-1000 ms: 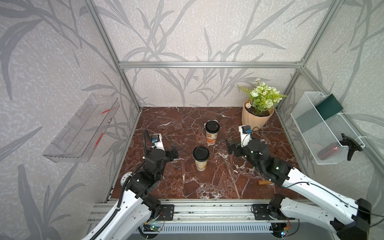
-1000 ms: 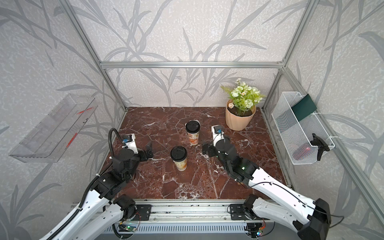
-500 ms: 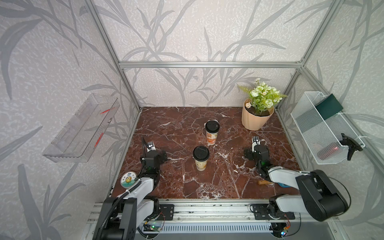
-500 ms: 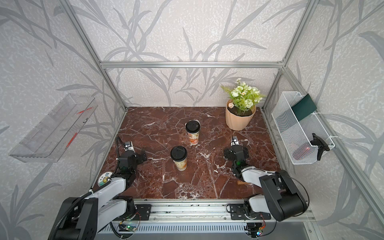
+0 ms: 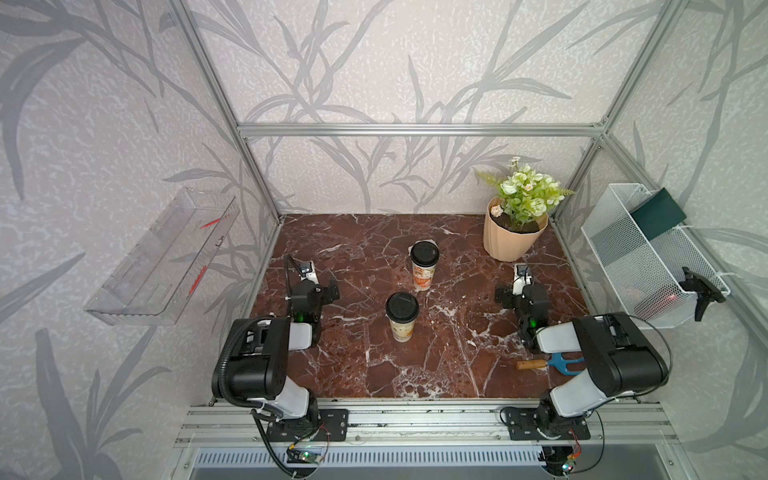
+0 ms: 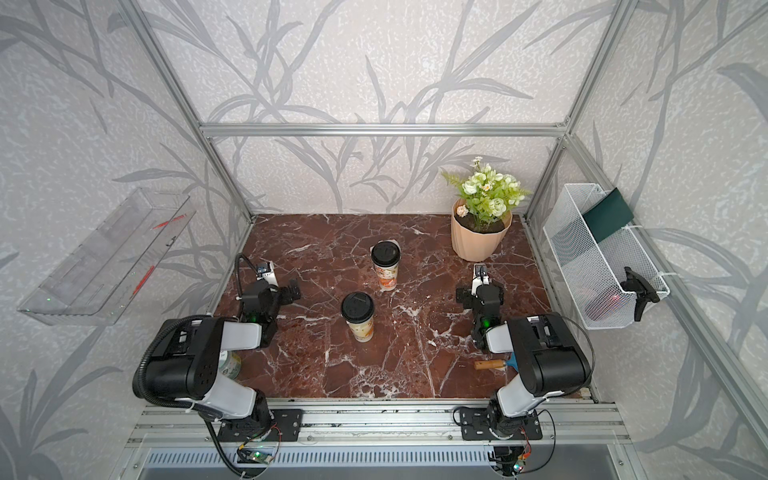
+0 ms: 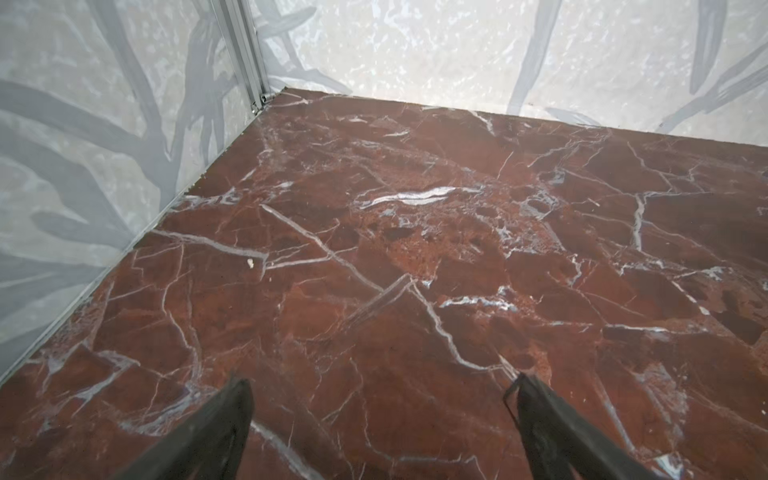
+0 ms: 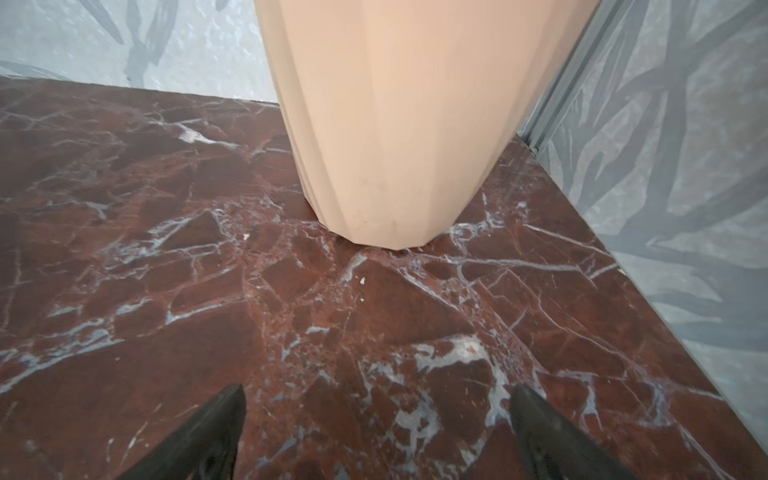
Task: Put the leak-proof paper on the milk tea cups
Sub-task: Reset both arms
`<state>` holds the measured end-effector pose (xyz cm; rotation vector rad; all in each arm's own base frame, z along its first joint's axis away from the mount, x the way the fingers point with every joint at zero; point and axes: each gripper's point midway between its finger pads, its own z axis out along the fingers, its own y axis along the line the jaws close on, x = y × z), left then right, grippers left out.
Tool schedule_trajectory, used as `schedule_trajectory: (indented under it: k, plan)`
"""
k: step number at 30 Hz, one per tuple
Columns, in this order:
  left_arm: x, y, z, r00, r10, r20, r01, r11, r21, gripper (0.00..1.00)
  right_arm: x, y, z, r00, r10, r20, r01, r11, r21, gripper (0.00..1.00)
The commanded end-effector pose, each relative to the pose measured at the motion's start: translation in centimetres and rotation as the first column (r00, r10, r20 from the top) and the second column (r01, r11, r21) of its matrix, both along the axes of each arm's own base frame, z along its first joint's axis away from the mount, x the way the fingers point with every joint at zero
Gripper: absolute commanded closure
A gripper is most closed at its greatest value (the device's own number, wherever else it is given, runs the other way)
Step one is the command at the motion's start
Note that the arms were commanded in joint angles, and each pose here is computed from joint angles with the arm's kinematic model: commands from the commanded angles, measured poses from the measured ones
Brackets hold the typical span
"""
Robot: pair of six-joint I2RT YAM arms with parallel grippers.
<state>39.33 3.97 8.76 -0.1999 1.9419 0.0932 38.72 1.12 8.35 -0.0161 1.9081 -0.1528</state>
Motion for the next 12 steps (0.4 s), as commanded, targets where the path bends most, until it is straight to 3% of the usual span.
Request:
schedule_trajectory:
  k: [1,5,12]
  plan:
    - [0.24,-0.15,0.46,0.999,-0.021,0.024,0.020,0.999,0.028,0.01,0.78,0.66,1.14,0.999,0.027,0.044,-0.027,1.000,0.000,0.01]
    - [0.13,-0.31,0.27,0.999,-0.027,-0.022,0.028,0.999,0.023,0.01,0.83,0.65,1.13,0.999,0.028,0.042,-0.028,1.000,0.001,0.01]
    - [0.22,-0.34,0.43,1.000,-0.029,-0.001,0.029,0.999,0.028,0.01,0.76,1.12,1.19,0.998,0.052,0.048,-0.052,0.999,-0.008,0.01]
